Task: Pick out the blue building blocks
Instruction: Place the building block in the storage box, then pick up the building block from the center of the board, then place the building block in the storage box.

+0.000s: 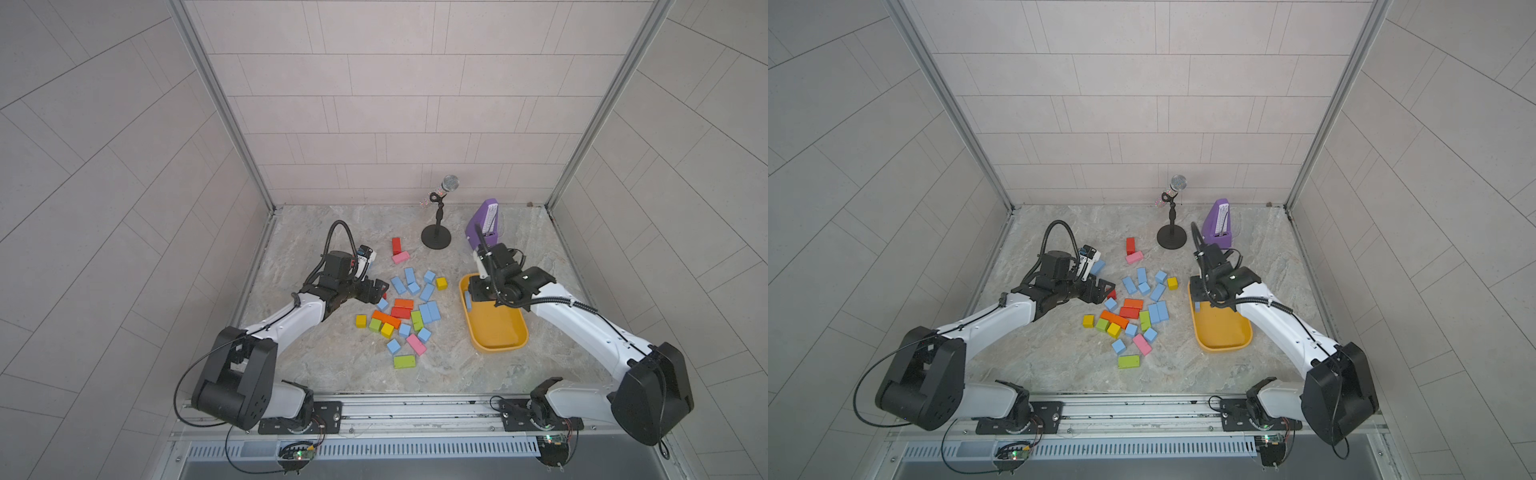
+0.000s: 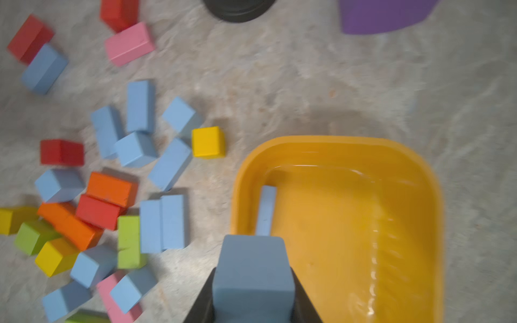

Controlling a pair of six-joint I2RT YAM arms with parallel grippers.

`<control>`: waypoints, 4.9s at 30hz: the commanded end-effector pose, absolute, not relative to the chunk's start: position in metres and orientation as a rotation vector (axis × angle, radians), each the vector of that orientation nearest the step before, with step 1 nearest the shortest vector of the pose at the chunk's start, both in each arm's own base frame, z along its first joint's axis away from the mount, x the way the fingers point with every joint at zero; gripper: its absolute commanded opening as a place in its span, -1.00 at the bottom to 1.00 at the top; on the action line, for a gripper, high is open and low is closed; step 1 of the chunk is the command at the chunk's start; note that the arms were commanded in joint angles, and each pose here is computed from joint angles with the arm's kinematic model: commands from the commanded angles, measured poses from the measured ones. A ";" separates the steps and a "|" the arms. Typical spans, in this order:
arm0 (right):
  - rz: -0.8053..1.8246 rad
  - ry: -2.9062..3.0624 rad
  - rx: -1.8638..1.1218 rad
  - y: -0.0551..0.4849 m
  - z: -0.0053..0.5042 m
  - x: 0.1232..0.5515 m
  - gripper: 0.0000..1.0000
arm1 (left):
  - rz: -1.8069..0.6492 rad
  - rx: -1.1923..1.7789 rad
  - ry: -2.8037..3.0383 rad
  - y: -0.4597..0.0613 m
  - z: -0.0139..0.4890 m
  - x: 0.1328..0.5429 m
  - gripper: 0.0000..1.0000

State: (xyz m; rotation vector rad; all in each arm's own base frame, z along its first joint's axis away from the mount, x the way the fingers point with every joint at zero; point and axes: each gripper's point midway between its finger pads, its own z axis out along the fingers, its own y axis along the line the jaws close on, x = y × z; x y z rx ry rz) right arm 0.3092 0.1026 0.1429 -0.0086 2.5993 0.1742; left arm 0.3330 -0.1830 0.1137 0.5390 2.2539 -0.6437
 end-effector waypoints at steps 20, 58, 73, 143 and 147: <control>0.371 2.809 -0.079 0.100 0.054 0.343 -0.20 | -0.598 0.579 2.311 -0.185 0.113 0.339 0.76; 0.197 2.758 -0.224 0.158 0.079 0.310 0.13 | -0.524 0.537 2.296 -0.175 0.131 0.344 0.81; 0.106 2.662 -0.381 0.181 0.130 0.321 0.13 | -0.295 0.412 2.278 -0.138 0.146 0.364 0.91; 0.164 2.667 0.069 0.056 0.123 0.305 -0.51 | -0.622 0.604 2.357 -0.192 0.121 0.334 0.96; 0.128 2.671 0.138 0.037 0.107 0.291 -0.51 | -0.657 0.610 2.350 -0.196 0.123 0.332 0.96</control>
